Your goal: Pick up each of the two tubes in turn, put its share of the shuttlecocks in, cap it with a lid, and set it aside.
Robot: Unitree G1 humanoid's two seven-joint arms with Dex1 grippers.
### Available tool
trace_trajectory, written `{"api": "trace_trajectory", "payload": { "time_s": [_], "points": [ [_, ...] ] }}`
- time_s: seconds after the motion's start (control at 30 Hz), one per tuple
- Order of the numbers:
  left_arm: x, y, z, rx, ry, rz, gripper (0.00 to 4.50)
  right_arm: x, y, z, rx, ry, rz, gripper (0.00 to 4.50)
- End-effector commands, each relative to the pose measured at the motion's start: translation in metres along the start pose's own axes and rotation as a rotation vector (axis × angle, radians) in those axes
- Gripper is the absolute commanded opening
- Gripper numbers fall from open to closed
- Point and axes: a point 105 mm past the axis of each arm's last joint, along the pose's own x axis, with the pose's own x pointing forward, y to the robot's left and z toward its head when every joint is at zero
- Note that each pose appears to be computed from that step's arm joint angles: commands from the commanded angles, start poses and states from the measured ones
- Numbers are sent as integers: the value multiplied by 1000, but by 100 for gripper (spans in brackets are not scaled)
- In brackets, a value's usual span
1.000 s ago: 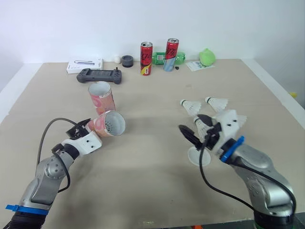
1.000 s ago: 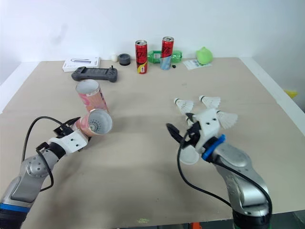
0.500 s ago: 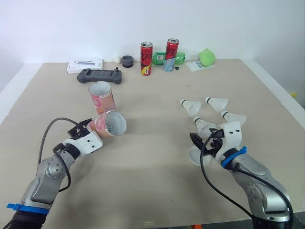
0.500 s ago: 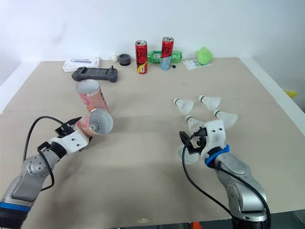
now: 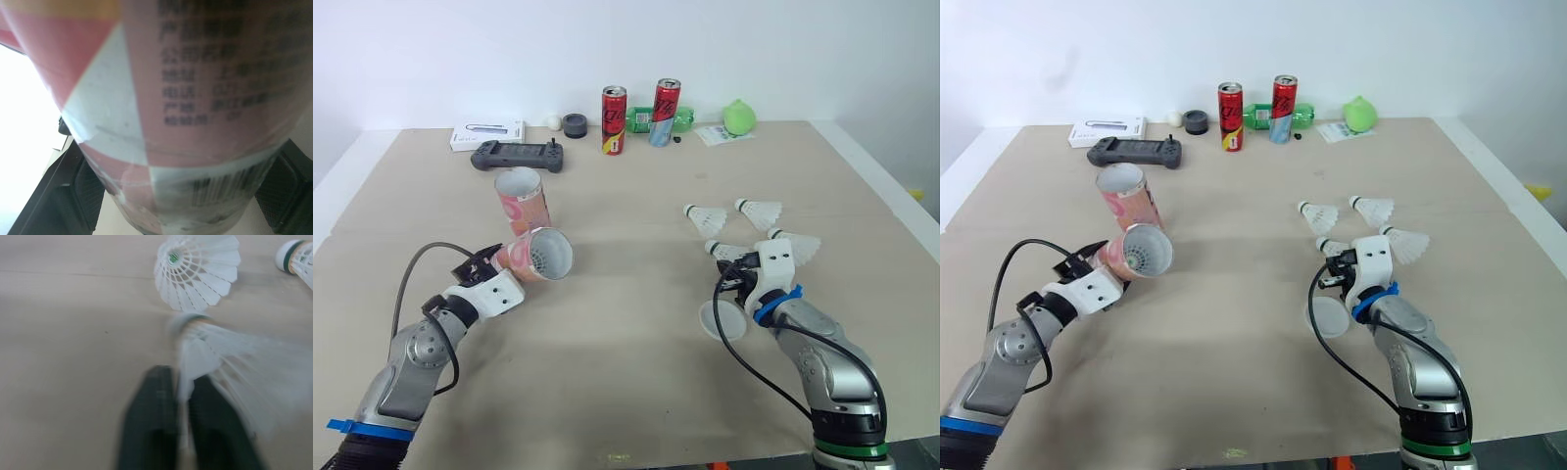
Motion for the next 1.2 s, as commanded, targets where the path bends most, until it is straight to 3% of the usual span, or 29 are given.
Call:
{"api": "trace_trajectory", "payload": {
  "time_s": [0.03, 0.13, 0.27, 0.5, 0.63, 0.9, 0.93, 1.03, 1.13, 1.17, 1.2],
  "points": [
    [0, -13, 3, -9, -6, -45, 374, -4, 1, 16, -67, -60, 38, 3],
    [2, -12, 3, -7, -6, -43, 374, -12, 18, 43, -162, -150, 192, 3],
    [2, -12, 3, -5, -7, -46, 374, -38, 63, 85, -244, -297, 527, 3],
    [7, -16, 7, -13, -20, -68, 374, -46, 143, 94, -462, -278, 967, 3],
    [9, -16, 9, -10, -24, -68, 374, -32, 174, 98, -551, -302, 1045, 3],
    [7, -20, 13, -15, -29, -60, 374, -22, 202, 96, -633, -302, 1122, 3],
    [7, -20, 13, -17, -29, -59, 374, -26, 205, 100, -606, -317, 1143, 51],
    [9, -21, 15, -25, -31, -56, 374, -34, 208, 107, -565, -333, 1184, 137],
    [11, -24, 20, -35, -47, -58, 374, -38, 206, 114, -545, -340, 1199, 263],
    [11, -25, 23, -42, -56, -61, 374, -41, 203, 122, -531, -349, 1206, 273],
    [12, -27, 26, -49, -65, -66, 374, -44, 199, 130, -522, -355, 1211, 330]
  ]
}}
